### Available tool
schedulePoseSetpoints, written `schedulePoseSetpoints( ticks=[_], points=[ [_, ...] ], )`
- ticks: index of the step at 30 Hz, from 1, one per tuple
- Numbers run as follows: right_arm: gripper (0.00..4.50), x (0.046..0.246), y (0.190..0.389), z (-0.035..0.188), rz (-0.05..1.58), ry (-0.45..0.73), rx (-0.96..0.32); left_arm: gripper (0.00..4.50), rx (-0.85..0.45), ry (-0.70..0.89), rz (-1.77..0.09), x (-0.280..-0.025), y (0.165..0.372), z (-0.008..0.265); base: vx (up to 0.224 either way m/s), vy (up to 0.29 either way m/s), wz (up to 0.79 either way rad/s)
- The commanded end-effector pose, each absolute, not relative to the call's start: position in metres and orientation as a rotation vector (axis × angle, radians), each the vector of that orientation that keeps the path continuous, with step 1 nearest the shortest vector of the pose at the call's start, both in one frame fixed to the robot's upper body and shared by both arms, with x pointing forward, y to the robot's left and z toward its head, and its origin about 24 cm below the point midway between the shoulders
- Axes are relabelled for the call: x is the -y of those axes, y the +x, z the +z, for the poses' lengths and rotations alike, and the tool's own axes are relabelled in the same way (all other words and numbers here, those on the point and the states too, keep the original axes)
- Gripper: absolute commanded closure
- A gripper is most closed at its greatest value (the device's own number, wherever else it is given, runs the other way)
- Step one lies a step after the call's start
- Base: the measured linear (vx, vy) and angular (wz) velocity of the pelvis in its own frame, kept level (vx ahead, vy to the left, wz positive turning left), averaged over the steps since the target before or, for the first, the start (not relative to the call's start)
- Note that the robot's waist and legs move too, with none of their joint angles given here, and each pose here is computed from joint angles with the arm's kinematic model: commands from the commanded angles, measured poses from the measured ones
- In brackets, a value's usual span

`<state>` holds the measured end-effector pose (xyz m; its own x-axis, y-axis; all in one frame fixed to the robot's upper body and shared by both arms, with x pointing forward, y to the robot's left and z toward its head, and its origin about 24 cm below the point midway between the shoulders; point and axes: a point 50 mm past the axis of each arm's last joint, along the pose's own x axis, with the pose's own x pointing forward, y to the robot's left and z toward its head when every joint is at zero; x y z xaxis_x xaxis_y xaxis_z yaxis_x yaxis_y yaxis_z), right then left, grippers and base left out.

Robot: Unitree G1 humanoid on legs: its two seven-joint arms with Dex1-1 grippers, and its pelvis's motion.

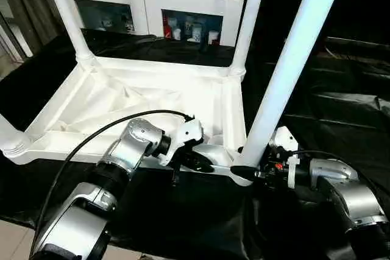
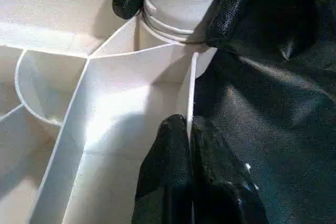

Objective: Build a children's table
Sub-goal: Rotate leg to tighten

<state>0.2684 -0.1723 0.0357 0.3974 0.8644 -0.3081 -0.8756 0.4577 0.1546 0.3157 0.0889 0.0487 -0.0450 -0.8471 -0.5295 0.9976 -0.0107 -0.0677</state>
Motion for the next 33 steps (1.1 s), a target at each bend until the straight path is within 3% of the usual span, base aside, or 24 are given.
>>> schedulePoseSetpoints(
  ticks=[1, 2, 4, 6, 13, 19, 22, 25, 27, 28, 33],
  points=[
    [1.87, 0.163, 0.274, 0.035, 1.083, -0.012, -0.353, 4.50, -0.498, 0.366, -1.525, -0.078, 0.314, 0.041, 0.000, 0.000, 0.00],
    [1.87, 0.165, 0.281, 0.029, 0.956, -0.020, -0.349, 4.50, -0.483, 0.373, -1.436, -0.075, 0.320, 0.040, 0.000, 0.000, 0.00],
    [1.87, 0.166, 0.286, 0.025, 0.858, -0.011, -0.350, 4.50, -0.475, 0.374, -1.360, -0.072, 0.325, 0.039, 0.000, 0.000, 0.00],
    [1.87, 0.167, 0.294, 0.016, 0.658, 0.056, -0.362, 4.50, -0.465, 0.360, -1.185, -0.062, 0.335, 0.037, 0.000, 0.000, 0.00],
    [1.87, 0.155, 0.298, 0.006, 0.438, 0.086, -0.383, 4.50, -0.430, 0.392, -1.051, -0.040, 0.343, 0.038, 0.000, 0.000, 0.00],
    [1.87, 0.140, 0.295, 0.011, 0.521, 0.046, -0.332, 4.50, -0.398, 0.437, -1.088, -0.039, 0.342, 0.038, 0.000, 0.000, 0.00],
    [1.17, 0.138, 0.293, 0.016, 0.570, 0.064, -0.311, 4.50, -0.366, 0.432, -1.130, -0.039, 0.341, 0.039, 0.000, 0.000, 0.00],
    [1.05, 0.140, 0.292, 0.019, 0.595, 0.031, -0.297, 4.50, -0.327, 0.414, -1.160, -0.037, 0.339, 0.042, 0.000, 0.000, 0.00],
    [0.78, 0.146, 0.291, 0.024, 0.613, -0.003, -0.282, 4.50, -0.302, 0.375, -1.191, -0.035, 0.338, 0.045, 0.000, 0.000, 0.00],
    [0.69, 0.150, 0.290, 0.026, 0.627, -0.003, -0.275, 4.05, -0.296, 0.355, -1.204, -0.035, 0.338, 0.046, 0.000, 0.000, 0.00],
    [0.69, 0.184, 0.272, 0.052, 0.772, 0.092, -0.224, 3.65, -0.246, 0.282, -1.284, -0.038, 0.331, 0.055, 0.000, 0.000, 0.00]
  ],
)
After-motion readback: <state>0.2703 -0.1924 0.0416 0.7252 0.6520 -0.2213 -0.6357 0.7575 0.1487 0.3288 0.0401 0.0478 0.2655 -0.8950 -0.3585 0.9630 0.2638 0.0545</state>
